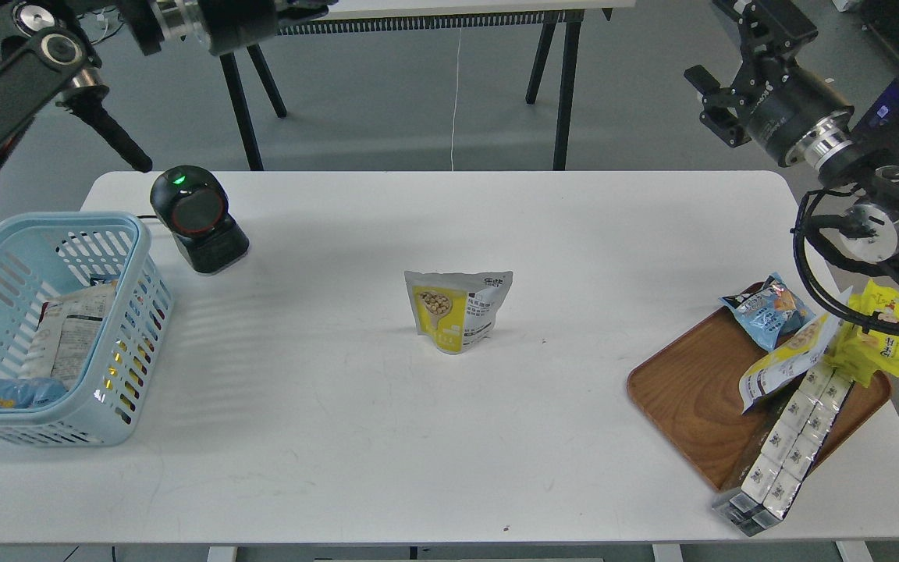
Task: Scan snack and place in basket
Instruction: 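Reach the left gripper to the yellow packet and grasp it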
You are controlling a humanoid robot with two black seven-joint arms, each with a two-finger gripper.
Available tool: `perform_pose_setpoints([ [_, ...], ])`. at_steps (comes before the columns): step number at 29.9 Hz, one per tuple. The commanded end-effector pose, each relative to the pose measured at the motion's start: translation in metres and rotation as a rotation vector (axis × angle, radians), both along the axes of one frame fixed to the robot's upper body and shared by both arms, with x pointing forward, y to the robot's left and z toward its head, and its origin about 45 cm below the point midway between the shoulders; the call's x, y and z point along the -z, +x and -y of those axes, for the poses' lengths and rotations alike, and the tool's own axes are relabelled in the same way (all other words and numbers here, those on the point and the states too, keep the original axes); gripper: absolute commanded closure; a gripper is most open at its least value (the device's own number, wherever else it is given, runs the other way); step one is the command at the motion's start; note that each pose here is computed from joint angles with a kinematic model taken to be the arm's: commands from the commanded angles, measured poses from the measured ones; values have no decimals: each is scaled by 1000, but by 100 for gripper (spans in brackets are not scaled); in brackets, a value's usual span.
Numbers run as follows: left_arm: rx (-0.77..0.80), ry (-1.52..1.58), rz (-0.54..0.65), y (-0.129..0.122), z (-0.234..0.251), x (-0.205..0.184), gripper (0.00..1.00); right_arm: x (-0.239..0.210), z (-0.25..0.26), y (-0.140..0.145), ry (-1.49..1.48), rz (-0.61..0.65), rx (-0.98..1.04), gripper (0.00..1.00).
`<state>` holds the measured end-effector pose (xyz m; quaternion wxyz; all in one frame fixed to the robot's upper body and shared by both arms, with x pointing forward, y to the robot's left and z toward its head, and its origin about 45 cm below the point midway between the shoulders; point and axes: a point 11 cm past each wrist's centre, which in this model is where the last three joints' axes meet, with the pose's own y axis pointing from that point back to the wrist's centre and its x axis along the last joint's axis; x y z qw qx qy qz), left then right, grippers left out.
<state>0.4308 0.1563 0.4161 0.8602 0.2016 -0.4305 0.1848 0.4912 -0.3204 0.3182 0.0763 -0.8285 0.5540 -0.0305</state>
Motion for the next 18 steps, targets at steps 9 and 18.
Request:
perform_pose_setpoints([
  [9,193,490,317,-27,61,60,2,49,39,-4,383,-82,126,1],
  [18,362,688,389,-47,80,106,11,86,36,-18,424,-151,143,1],
])
